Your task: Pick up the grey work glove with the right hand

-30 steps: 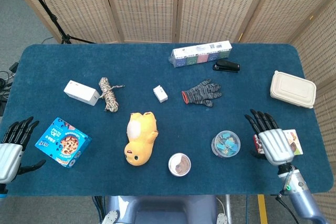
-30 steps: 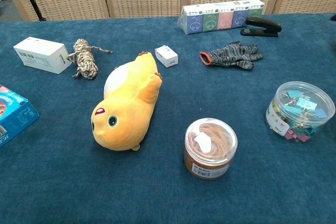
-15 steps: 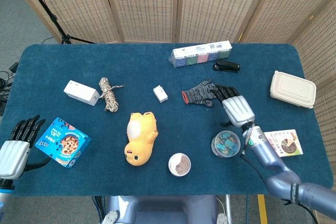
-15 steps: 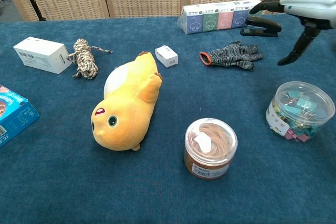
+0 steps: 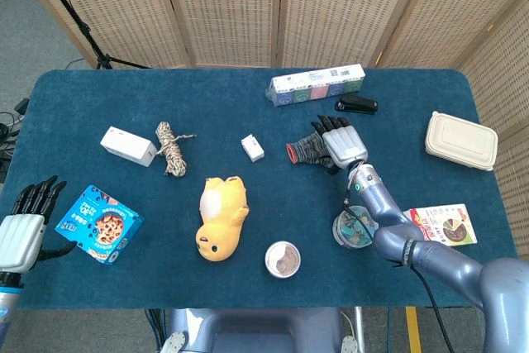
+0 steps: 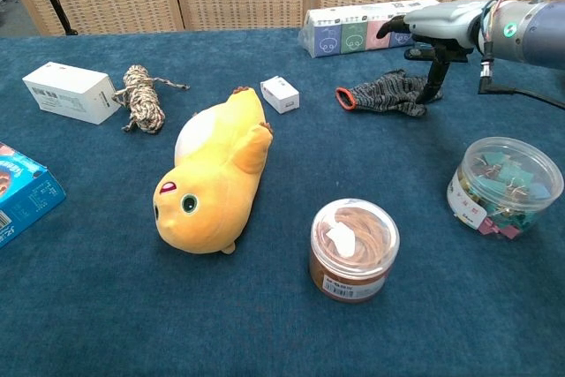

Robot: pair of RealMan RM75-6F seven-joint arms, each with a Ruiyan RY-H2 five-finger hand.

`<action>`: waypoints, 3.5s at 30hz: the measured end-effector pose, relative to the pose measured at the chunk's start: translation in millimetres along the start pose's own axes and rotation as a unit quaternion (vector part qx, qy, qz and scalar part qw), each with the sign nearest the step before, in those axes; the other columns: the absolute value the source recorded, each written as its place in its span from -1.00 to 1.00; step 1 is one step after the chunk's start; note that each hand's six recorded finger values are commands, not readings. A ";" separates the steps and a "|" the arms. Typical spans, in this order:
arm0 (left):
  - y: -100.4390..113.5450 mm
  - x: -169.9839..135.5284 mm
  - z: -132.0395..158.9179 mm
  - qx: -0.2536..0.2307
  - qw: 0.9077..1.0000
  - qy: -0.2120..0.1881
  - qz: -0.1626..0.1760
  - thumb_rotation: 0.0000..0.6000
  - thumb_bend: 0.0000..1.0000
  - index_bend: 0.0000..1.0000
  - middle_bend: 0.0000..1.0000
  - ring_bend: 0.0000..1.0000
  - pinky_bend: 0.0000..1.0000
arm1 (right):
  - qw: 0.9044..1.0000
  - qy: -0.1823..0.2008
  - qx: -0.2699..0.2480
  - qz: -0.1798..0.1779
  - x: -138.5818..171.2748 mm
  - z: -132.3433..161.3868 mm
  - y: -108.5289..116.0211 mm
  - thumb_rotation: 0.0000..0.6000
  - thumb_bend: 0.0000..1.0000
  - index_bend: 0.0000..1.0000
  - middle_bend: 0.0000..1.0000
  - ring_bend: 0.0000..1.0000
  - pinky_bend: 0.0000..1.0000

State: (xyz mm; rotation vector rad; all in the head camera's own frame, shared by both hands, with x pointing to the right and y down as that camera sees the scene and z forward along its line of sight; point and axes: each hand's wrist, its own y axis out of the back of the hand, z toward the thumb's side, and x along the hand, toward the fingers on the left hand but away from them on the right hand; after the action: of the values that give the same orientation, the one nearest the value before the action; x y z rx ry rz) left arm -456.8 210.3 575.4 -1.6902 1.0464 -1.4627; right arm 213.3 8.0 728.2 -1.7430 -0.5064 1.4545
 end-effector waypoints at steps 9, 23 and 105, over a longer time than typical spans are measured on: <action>-4.8 3.6 1.1 0.006 1.000 0.007 -0.007 1.00 -1.00 -1.00 -1.00 -1.00 -1.00 | 0.999 -0.015 0.001 0.042 -19.0 -2.2 -17.7 1.00 -1.00 -0.88 -1.00 -1.00 -0.79; -8.0 7.9 -0.9 0.012 1.000 0.017 -0.010 1.00 -1.00 -1.00 -1.00 -1.00 -1.00 | 0.998 -0.032 -0.001 0.062 -34.9 -5.3 -27.5 1.00 -0.85 -0.79 -1.00 -1.00 -0.76; 24.7 57.3 218.5 0.000 0.926 -0.316 -0.205 1.00 -1.00 -1.00 -1.00 -1.00 -1.00 | 0.962 0.083 -0.241 -0.095 116.9 161.6 64.3 1.00 0.18 -0.07 -0.15 -0.21 0.05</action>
State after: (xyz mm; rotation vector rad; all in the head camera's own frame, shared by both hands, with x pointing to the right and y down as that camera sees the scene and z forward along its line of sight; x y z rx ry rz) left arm -241.6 143.7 546.0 -2.2562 0.3510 -1.0046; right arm 79.0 105.5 600.3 -2.1003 -0.9721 1.0940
